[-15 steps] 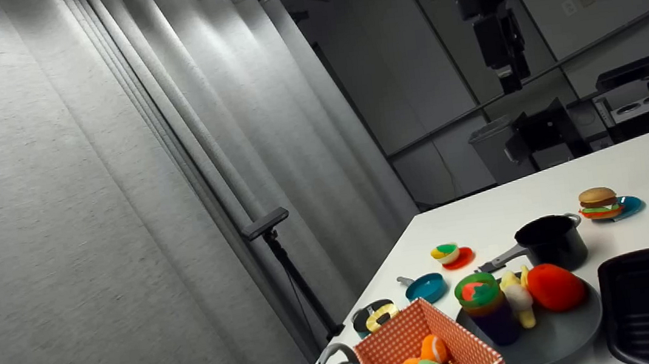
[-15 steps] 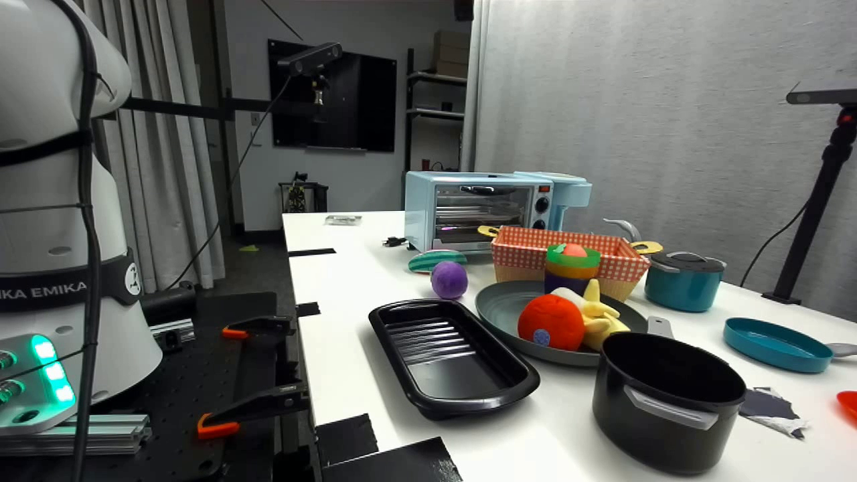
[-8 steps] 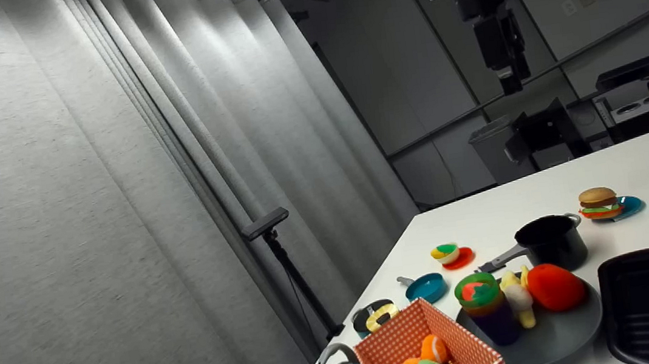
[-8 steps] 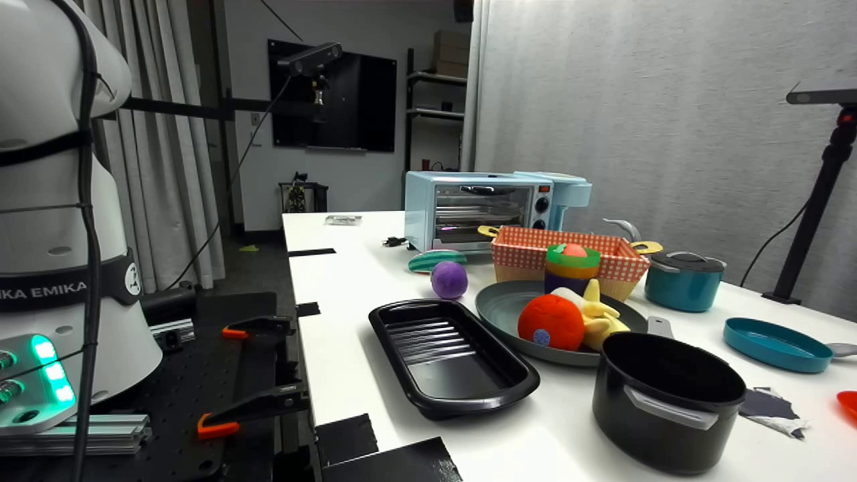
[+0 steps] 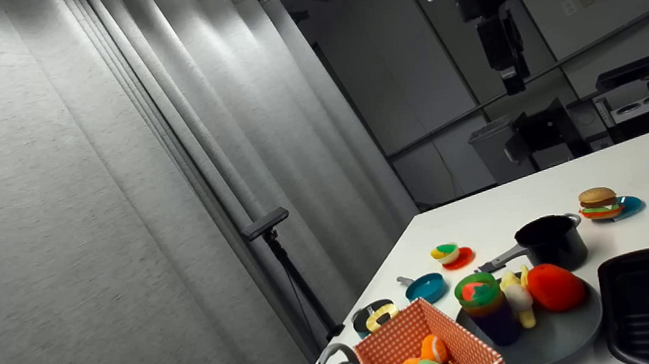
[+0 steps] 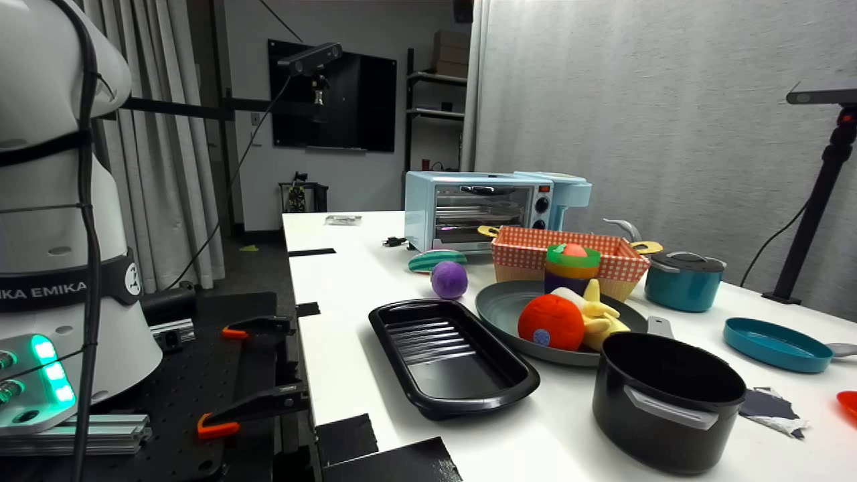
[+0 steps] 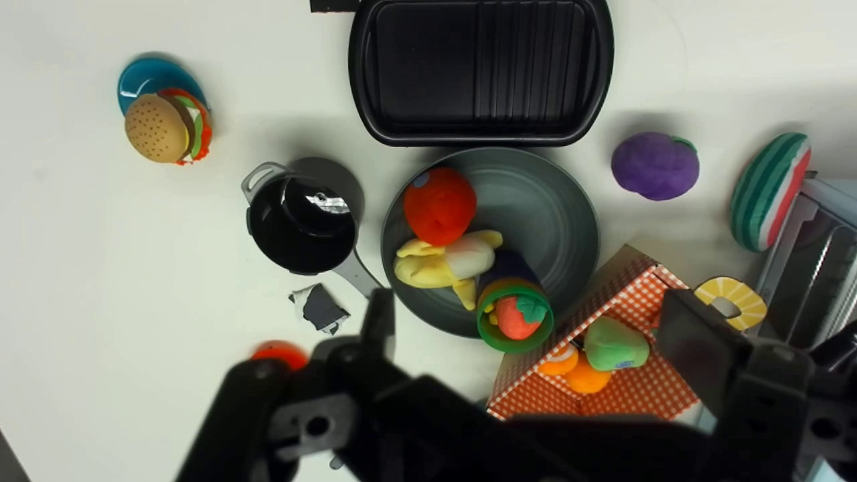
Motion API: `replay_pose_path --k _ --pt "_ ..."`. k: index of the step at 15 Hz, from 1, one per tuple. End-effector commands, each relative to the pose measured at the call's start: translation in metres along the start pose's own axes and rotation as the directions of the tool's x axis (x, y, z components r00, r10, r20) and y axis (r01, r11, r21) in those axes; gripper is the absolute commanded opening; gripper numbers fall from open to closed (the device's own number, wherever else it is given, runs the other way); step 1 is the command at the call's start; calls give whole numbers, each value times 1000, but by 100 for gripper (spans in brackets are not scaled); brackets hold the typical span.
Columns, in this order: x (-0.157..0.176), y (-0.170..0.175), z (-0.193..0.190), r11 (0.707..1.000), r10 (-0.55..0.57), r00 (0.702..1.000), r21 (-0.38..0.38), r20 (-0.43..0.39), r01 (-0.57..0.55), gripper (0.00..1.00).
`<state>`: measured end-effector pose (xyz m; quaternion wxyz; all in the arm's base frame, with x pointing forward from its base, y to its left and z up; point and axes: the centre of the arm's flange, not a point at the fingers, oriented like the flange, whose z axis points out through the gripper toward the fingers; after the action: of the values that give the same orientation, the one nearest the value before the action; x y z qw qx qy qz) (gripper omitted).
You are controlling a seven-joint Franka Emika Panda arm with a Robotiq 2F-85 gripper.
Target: Turn the black pot around
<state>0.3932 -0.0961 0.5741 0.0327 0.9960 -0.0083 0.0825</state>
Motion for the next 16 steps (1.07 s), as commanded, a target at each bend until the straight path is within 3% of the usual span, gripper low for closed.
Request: replay_pose_path --k 1,16 --pt "0 0 0 1000 -10 1000 1 1 10 100" --pt "0 -1 2 1000 -16 1000 3 -1 16 100"
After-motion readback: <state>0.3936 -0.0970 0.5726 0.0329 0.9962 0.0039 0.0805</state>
